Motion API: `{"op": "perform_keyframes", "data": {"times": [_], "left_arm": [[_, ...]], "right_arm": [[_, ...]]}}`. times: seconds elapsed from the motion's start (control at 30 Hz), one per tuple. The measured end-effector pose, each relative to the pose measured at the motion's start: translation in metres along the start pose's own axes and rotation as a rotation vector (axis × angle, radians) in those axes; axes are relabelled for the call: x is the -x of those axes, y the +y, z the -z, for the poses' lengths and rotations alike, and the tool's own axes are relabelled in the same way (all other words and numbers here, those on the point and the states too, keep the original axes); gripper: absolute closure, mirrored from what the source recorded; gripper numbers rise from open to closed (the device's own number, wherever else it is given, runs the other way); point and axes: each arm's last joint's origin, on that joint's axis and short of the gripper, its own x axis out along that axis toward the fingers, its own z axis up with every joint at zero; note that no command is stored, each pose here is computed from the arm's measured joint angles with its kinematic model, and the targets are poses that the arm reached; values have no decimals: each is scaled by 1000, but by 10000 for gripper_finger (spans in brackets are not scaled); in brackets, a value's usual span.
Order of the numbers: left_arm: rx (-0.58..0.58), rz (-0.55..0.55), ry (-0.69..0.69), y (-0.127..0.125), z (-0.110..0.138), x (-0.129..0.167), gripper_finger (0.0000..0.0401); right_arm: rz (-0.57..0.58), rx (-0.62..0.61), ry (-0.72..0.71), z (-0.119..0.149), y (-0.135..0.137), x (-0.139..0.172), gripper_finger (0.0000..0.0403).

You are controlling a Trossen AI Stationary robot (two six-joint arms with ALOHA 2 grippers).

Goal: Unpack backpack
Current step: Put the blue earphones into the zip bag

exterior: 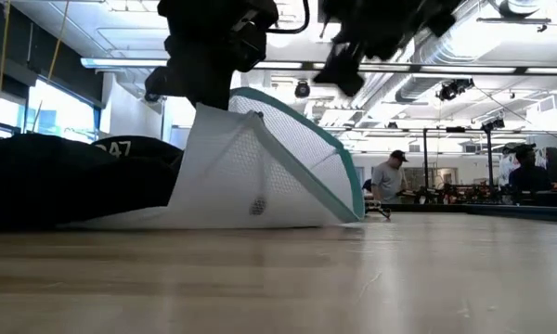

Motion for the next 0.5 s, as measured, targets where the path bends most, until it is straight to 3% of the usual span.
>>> {"op": "perform_keyframes", "data": {"times": [0.13,0.23,0.33,0.5], "left_arm": [[-42,15,4,-1,0,0,401],[-54,57,25,-3,-1,0,401],[-45,77,41,-5,1,0,401],[-8,82,51,-7,4,0,401]], "right_arm": [[296,3,-176,-18,-8,49,149],[504,-50,-248,-22,-32,76,152],[526,-129,-235,-16,-69,88,153],[516,-216,-150,5,-131,76,153]]}}
